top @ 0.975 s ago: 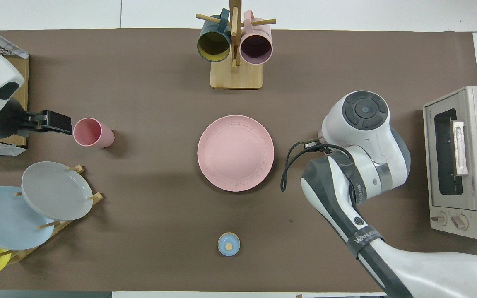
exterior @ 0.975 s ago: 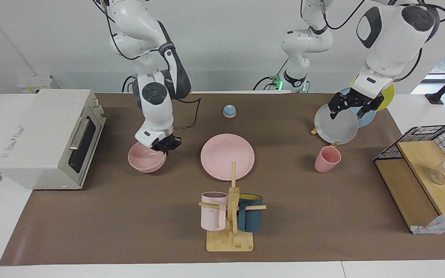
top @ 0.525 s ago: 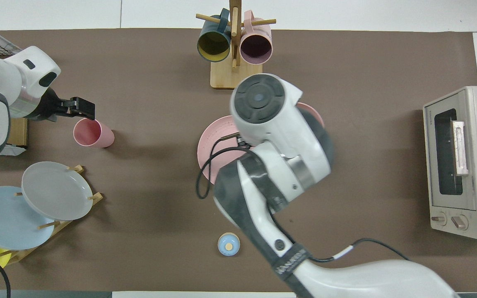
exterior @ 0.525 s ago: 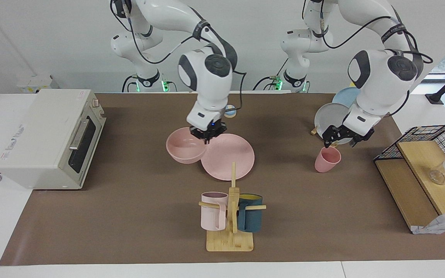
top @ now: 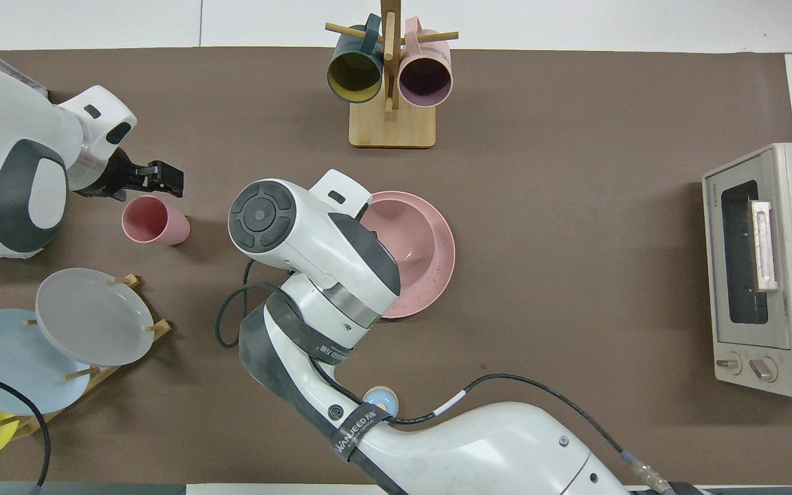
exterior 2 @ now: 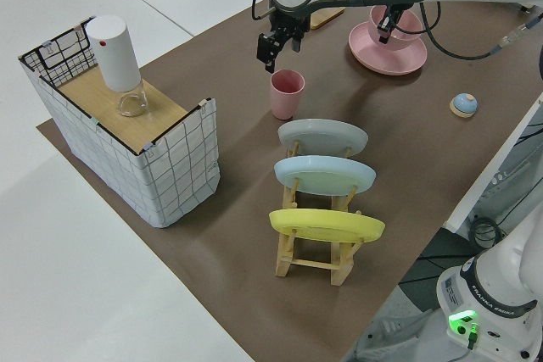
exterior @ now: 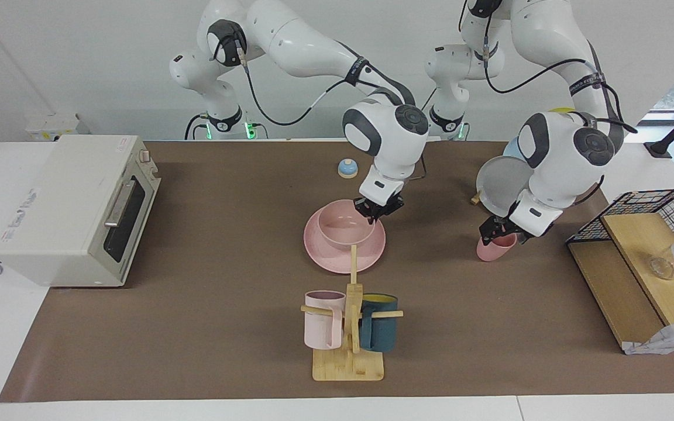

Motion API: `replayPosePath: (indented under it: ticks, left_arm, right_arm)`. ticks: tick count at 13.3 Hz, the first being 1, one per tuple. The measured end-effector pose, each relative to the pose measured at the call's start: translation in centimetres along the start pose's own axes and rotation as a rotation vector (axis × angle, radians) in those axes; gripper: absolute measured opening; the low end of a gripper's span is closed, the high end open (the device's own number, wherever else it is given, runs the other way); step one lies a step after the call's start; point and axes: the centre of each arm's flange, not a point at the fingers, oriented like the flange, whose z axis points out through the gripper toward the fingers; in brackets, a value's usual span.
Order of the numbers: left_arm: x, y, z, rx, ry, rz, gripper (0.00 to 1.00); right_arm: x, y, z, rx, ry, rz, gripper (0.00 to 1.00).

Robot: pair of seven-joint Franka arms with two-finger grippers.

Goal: Organize tableware
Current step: 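Carry the pink bowl with the right gripper while the left gripper grasps the cup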

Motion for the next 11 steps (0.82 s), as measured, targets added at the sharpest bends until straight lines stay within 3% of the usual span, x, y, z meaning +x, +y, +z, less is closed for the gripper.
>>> replayPosePath:
  ticks: [4, 11]
  left_arm:
    - [-0.4, -0.1, 1.5, -0.005, -0.018, -0.048, 1.0]
    - [-0.1, 0.1, 0.4, -0.021, 0.011, -0.082, 1.0]
  right_arm:
    - [0.6, 0.7, 0.8, 0.012, -0.003, 0.016, 0.04]
    - [0.0, 0.3, 2.8, 0.024, -0.024, 0.015, 0.04]
